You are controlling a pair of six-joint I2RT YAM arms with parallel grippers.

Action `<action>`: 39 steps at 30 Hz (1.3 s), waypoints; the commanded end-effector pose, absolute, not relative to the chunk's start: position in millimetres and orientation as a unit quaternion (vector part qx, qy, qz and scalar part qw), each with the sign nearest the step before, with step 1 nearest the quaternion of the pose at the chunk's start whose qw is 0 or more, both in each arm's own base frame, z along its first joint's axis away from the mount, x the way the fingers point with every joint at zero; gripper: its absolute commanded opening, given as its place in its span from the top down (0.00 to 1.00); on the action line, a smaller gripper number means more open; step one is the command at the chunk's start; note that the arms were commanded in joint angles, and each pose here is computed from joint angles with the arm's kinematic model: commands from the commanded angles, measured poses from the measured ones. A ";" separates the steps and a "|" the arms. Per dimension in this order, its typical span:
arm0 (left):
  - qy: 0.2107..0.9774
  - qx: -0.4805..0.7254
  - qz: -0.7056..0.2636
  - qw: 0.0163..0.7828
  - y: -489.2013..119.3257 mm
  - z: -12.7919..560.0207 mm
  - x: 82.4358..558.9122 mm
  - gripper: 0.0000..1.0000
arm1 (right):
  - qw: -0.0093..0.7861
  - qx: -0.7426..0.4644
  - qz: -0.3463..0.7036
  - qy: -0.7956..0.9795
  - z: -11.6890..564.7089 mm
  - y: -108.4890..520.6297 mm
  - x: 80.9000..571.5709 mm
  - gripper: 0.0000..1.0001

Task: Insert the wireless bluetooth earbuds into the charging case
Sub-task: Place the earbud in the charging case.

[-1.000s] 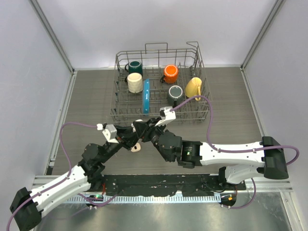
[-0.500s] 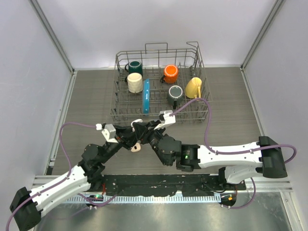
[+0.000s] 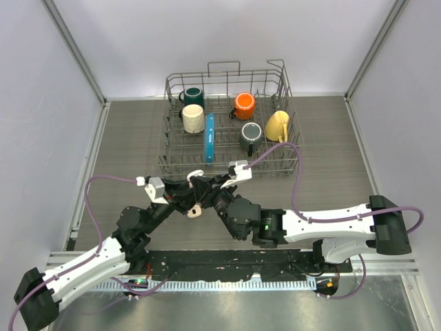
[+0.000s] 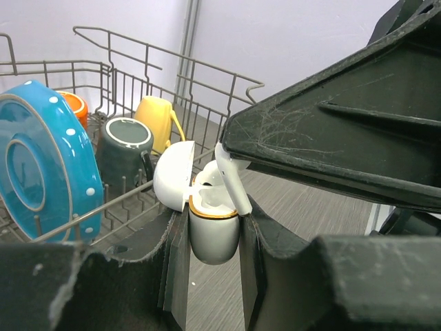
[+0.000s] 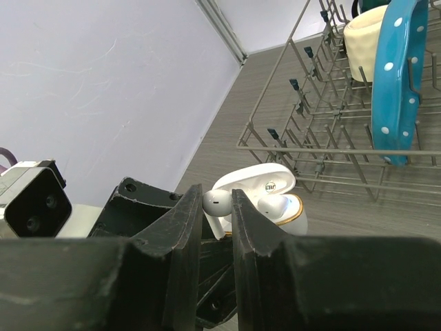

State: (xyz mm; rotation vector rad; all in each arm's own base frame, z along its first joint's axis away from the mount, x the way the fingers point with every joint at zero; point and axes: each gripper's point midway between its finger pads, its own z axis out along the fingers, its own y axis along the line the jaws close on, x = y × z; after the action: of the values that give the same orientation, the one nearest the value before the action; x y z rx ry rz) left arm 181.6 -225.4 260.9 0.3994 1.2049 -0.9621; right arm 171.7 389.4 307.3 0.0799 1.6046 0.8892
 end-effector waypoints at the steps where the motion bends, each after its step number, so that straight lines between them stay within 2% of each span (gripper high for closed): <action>1: 0.478 0.154 -0.461 0.732 -216.9 306.7 172.6 1.00 | 0.628 0.058 0.364 0.685 315.7 380.7 178.8 0.99; 17: 0.498 0.165 -0.457 0.718 -221.3 291.1 173.3 1.00 | 0.633 0.068 0.379 0.672 335.8 379.4 183.7 0.99; 39: 0.504 0.167 -0.455 0.715 -223.8 289.0 174.7 1.00 | 0.626 0.065 0.396 0.669 335.5 386.8 191.6 0.99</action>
State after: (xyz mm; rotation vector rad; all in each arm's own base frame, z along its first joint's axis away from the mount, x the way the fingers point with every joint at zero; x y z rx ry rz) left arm 178.0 -226.1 265.0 0.3896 1.1946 -0.9898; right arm 190.2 380.4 313.5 0.1050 1.5741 0.8452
